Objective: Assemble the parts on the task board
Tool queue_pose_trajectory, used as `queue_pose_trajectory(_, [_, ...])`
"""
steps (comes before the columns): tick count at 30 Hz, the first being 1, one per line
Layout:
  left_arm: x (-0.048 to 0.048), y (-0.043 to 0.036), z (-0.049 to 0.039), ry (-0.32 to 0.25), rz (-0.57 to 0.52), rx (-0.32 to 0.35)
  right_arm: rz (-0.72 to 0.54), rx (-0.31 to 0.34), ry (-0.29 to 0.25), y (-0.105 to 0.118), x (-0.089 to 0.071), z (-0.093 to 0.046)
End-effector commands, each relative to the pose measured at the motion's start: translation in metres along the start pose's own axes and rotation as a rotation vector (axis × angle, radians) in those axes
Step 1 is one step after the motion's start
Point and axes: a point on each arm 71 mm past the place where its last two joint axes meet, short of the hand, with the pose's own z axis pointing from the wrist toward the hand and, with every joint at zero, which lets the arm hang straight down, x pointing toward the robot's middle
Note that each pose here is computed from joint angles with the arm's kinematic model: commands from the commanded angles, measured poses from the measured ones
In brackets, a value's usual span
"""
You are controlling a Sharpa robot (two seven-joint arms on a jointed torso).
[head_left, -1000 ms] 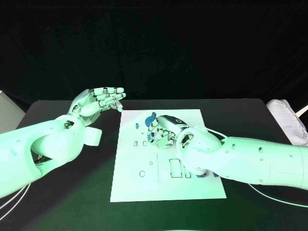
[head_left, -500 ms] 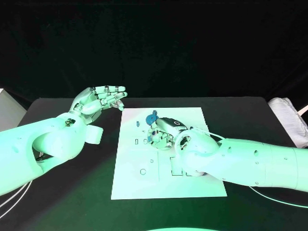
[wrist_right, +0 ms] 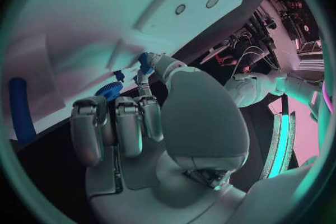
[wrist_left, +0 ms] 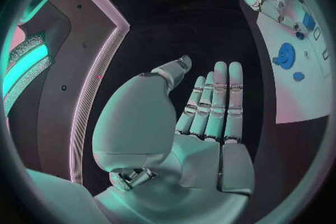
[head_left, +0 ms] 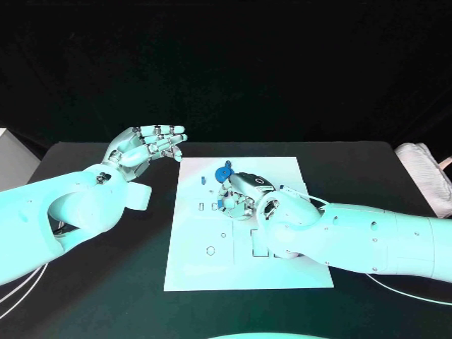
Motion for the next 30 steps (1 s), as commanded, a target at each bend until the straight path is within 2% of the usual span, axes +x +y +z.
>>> queue_pose_trajectory(1, [0.0021,-0.0007,0.0002,0.020,-0.006,0.004,-0.021,-0.005,0.015,0.0001,0.0034,-0.0007])
queue_pose_trajectory(30, [0.0010,-0.0003,0.0000,0.020,-0.004,-0.002,-0.022,-0.011,0.022,0.0002,0.0046,-0.0018])
